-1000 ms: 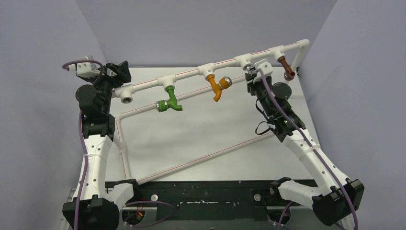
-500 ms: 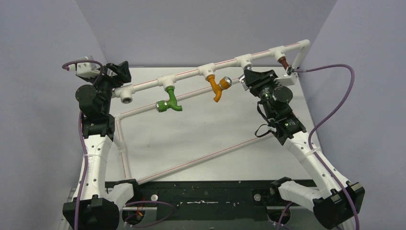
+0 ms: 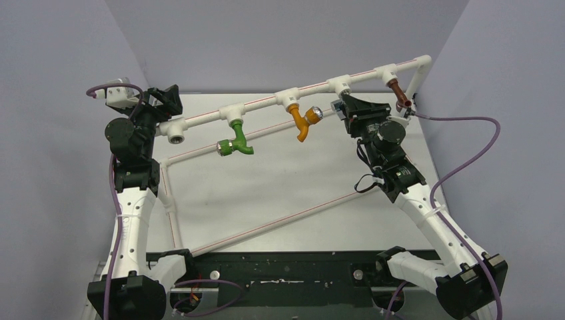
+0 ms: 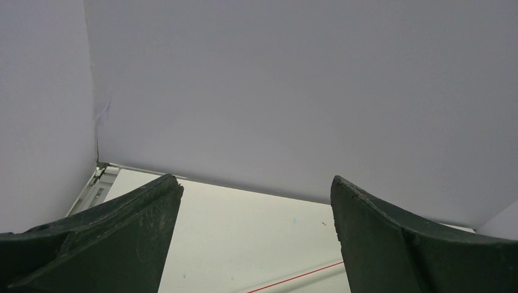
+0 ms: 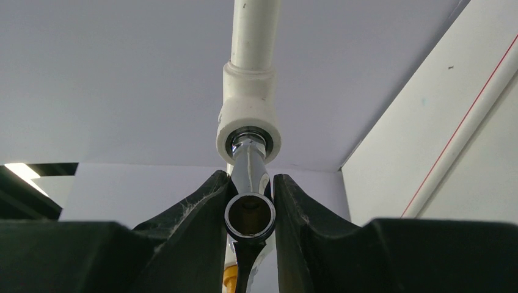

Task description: Install the water faucets

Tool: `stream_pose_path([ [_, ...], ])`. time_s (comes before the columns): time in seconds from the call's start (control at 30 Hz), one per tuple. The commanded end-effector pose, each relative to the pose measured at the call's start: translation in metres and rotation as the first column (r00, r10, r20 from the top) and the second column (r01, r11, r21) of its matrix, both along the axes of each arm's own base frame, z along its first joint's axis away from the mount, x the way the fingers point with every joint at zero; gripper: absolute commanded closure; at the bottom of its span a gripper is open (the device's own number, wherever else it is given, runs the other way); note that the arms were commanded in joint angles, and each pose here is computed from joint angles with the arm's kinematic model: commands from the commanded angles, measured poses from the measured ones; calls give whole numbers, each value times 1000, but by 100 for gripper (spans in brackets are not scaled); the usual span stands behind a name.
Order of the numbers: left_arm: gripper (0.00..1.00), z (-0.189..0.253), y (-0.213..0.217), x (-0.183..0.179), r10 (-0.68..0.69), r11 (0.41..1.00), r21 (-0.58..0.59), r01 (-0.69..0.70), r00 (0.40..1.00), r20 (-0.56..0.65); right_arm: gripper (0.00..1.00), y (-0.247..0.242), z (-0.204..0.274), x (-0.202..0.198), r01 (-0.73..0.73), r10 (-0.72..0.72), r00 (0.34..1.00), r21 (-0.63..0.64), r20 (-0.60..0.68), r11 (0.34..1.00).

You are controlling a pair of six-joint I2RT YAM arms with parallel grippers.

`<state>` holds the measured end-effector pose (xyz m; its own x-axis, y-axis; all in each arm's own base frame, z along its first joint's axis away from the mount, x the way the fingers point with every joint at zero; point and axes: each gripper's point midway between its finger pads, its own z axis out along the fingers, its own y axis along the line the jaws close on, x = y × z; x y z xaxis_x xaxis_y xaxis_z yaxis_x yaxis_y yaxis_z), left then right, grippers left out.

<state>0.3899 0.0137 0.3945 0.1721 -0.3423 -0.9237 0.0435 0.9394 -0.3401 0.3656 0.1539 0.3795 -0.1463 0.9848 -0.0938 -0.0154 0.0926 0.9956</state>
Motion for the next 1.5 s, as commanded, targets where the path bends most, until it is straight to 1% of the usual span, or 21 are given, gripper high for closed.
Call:
stream_pose_path([
  [0.0, 10, -143, -3, 1, -41, 998, -63, 15, 904, -425, 100, -17, 122, -47, -102, -13, 956, 374, 294, 922],
  [0.13, 10, -144, -3, 2, -42, 998, -66, 15, 903, -429, 100, -17, 121, -48, -94, -12, 961, 366, 276, 926],
  [0.17, 10, -144, -3, 2, -42, 998, -65, 15, 903, -428, 94, -16, 119, -47, -93, -7, 963, 355, 269, 930],
  [0.3, 10, -144, -3, 2, -40, 998, -65, 14, 902, -429, 63, -7, 102, -44, -108, 33, 969, 302, 243, 947],
  [0.33, 10, -143, -3, 2, -40, 998, -65, 14, 903, -428, 56, -4, 93, -43, -113, 44, 972, 296, 229, 949],
  [0.43, 10, -143, -3, 2, -38, 998, -63, 12, 903, -427, 44, 0, 79, -44, -125, 69, 974, 262, 214, 957],
  [0.5, 10, -143, -3, 2, -39, 998, -64, 13, 903, -427, 39, 1, 72, -46, -132, 84, 975, 232, 205, 964],
  [0.63, 10, -144, -3, 2, -39, 998, -64, 13, 902, -431, 30, -2, 63, -56, -122, 89, 977, 166, 194, 979],
  [0.83, 10, -144, -3, 2, -39, 998, -65, 12, 902, -430, 27, -10, 45, -72, -100, 94, 983, 32, 160, 994],
  [0.93, 10, -144, -3, 2, -39, 998, -64, 12, 902, -430, 26, -17, 50, -85, -78, 90, 975, -65, 202, 995],
  [1.03, 10, -144, -3, 3, -40, 998, -65, 13, 902, -431, 26, -27, 52, -95, -25, 77, 973, -229, 220, 973],
  [1.13, 10, -145, -3, 2, -41, 998, -66, 14, 900, -434, 27, -34, 58, -104, 27, 89, 959, -398, 270, 917],
  [1.2, 10, -146, -3, 3, -41, 998, -66, 13, 900, -435, 27, -32, 67, -111, 54, 143, 933, -521, 331, 852],
  [1.27, 10, -146, -3, 3, -43, 998, -67, 15, 899, -436, 27, -27, 73, -114, 85, 211, 904, -639, 372, 764],
  [1.33, 10, -147, -3, 3, -43, 998, -69, 14, 898, -437, 27, -22, 75, -115, 114, 282, 879, -744, 384, 658],
  [1.43, 10, -147, -3, 3, -44, 997, -71, 14, 898, -437, 26, -9, 71, -111, 159, 409, 829, -863, 380, 480],
  [1.47, 10, -147, -3, 3, -44, 997, -70, 15, 898, -437, 26, -4, 67, -109, 185, 458, 806, -895, 374, 405],
])
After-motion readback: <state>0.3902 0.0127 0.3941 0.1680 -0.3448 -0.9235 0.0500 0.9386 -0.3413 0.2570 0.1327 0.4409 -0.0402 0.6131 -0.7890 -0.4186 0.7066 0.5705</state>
